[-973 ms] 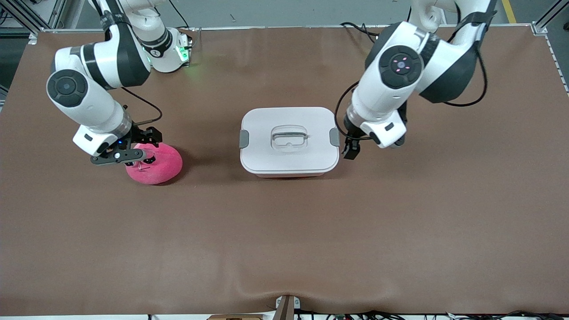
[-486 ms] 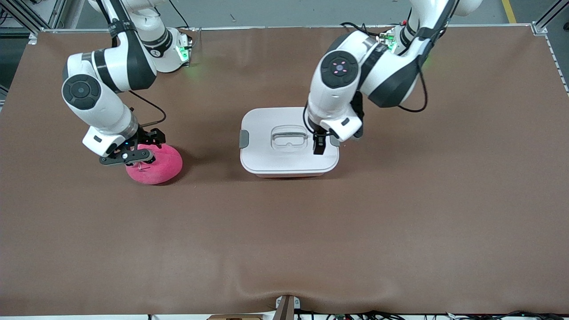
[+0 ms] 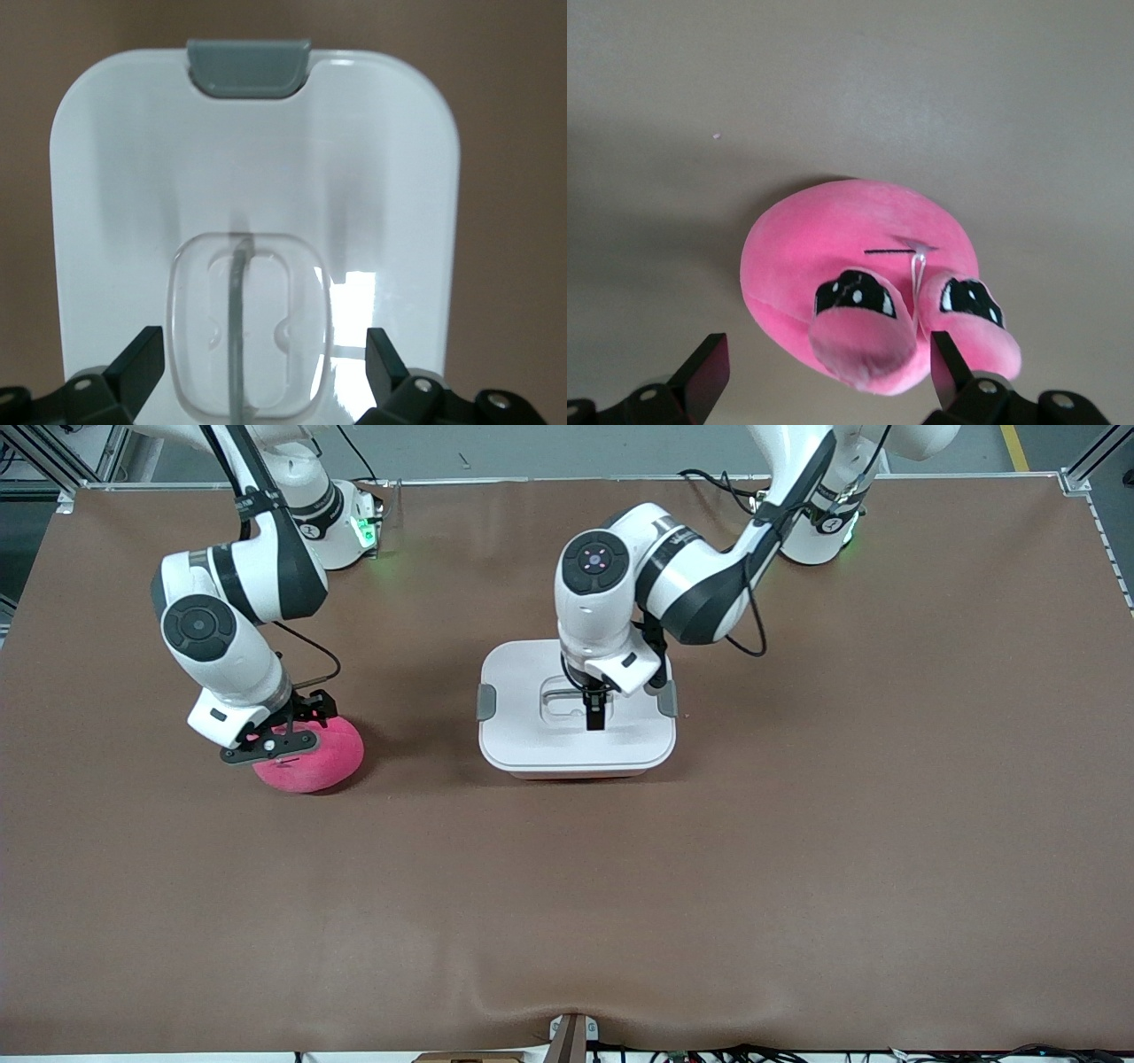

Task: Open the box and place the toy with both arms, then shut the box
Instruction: 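Grasp the lid handle with the left gripper while the right gripper grasps the plush, then lift the white lid off with the left gripper while the right gripper lifts the plush, then lower the pink plush into the open pink box and open the right gripper, then withdraw the right gripper to rest while the left gripper carries the lid back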

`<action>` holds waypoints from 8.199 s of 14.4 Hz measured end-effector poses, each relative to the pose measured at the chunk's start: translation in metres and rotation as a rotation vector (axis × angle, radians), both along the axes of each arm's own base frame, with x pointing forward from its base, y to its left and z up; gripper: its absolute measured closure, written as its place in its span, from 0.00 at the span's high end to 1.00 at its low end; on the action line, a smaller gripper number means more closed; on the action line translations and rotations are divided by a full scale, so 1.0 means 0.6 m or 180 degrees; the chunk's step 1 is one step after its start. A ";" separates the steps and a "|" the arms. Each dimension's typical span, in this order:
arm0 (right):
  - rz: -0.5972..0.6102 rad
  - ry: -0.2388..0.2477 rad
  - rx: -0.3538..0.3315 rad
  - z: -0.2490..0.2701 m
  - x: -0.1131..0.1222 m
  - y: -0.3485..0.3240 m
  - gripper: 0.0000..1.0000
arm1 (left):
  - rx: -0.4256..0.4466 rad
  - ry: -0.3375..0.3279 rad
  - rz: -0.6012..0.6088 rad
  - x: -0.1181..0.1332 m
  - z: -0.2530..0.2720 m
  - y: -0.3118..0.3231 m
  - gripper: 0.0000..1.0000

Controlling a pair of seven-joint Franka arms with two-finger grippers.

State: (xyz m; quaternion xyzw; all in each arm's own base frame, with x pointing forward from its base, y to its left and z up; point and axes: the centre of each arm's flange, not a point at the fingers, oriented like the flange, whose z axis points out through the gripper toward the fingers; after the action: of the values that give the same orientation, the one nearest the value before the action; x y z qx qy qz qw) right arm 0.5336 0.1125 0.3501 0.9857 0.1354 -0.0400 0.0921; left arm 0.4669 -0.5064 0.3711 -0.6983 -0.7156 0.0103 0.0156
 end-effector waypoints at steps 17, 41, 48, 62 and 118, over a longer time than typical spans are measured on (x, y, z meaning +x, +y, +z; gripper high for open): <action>0.0065 0.0143 -0.0106 -0.056 0.003 -0.002 0.63 | -0.0072 -0.0069 -0.0042 -0.016 -0.057 -0.026 0.44; 0.1439 0.0113 -0.0051 0.095 0.062 -0.003 0.13 | -0.0111 -0.0125 -0.0058 -0.017 -0.013 -0.017 0.07; 0.2285 0.0136 -0.0057 0.146 0.082 0.005 0.13 | -0.0121 -0.0157 -0.0031 -0.013 0.023 -0.004 0.07; 0.4247 0.0517 -0.1255 0.213 -0.073 0.374 0.13 | 0.0016 -0.0088 -0.0272 0.097 0.133 0.269 0.07; 0.1513 0.0641 -0.0179 0.268 0.134 0.092 1.00 | -0.0228 -0.0120 -0.0627 0.144 0.201 0.562 0.07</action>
State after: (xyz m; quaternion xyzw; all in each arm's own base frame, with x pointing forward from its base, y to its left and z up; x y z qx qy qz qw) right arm 0.6139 0.1678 0.5109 0.9143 0.3706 -0.1189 0.1124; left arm 0.5532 -0.1693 0.4920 -0.7655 -0.6428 0.0212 -0.0219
